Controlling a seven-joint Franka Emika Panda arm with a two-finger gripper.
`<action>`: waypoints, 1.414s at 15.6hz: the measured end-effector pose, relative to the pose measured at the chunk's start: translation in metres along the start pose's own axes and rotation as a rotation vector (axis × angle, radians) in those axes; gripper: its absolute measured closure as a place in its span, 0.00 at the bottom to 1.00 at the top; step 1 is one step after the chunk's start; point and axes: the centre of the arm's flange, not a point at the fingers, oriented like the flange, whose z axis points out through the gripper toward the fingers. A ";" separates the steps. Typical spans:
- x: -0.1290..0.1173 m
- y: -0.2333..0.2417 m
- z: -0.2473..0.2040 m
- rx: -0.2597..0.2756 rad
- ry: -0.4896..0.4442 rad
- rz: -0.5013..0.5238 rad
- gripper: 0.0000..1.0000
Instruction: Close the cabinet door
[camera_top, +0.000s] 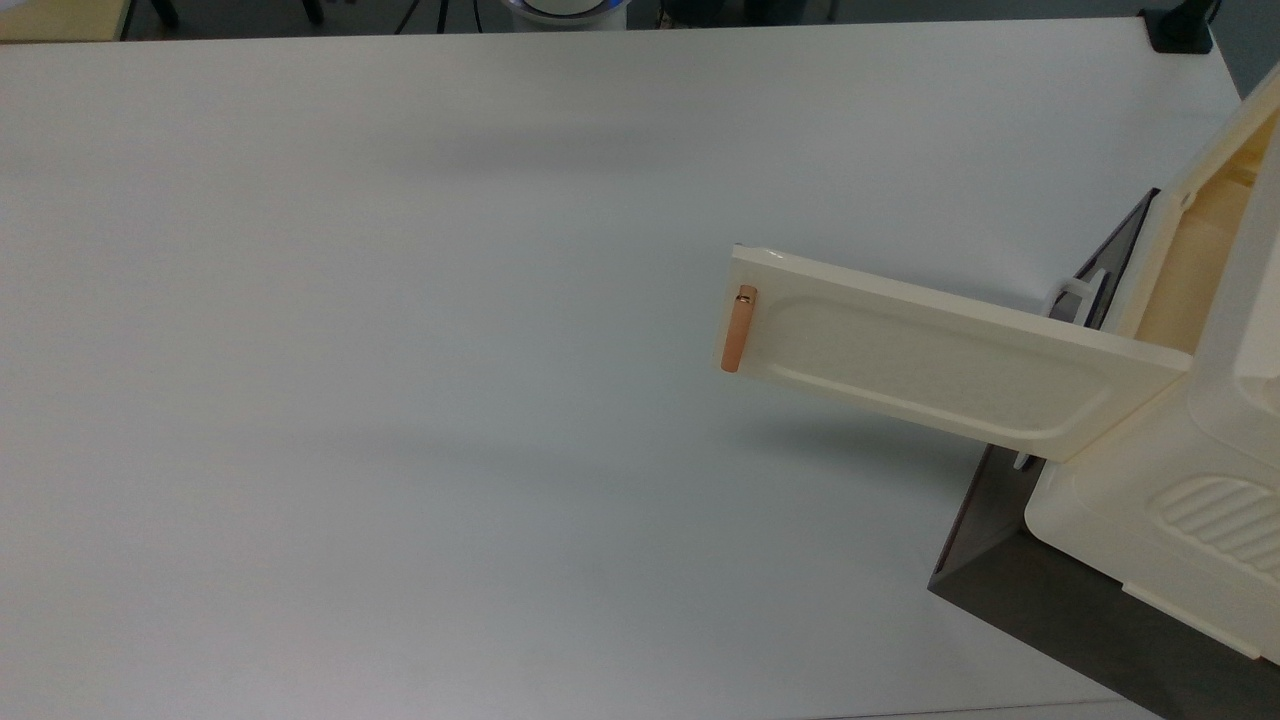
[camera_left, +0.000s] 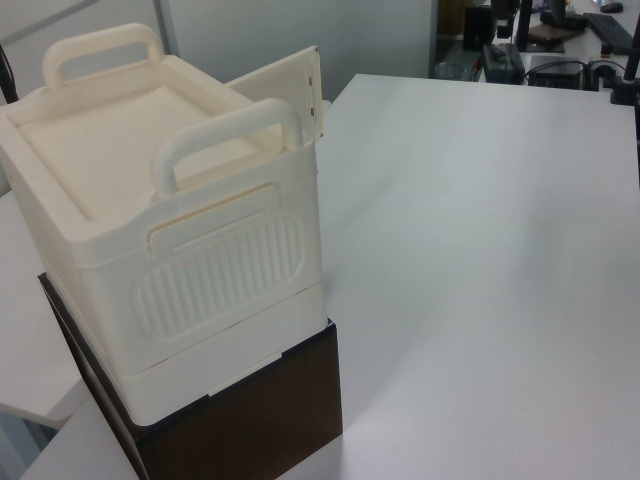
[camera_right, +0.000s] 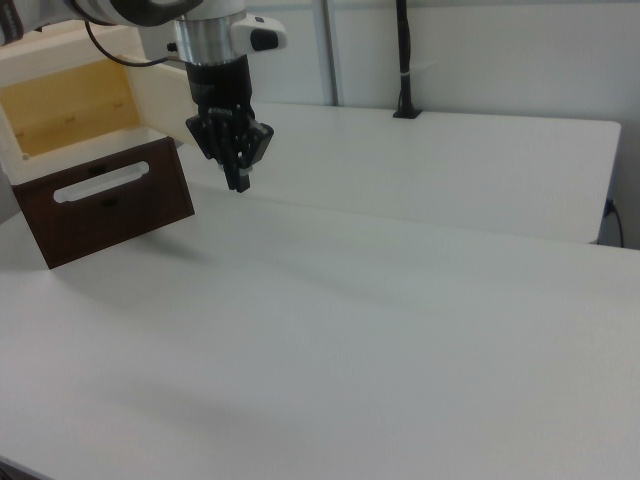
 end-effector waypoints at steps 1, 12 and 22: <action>0.000 -0.001 0.000 0.002 0.000 -0.001 0.85; 0.034 -0.061 -0.019 0.143 0.258 -0.077 0.98; 0.080 -0.144 -0.043 0.280 0.630 0.136 0.98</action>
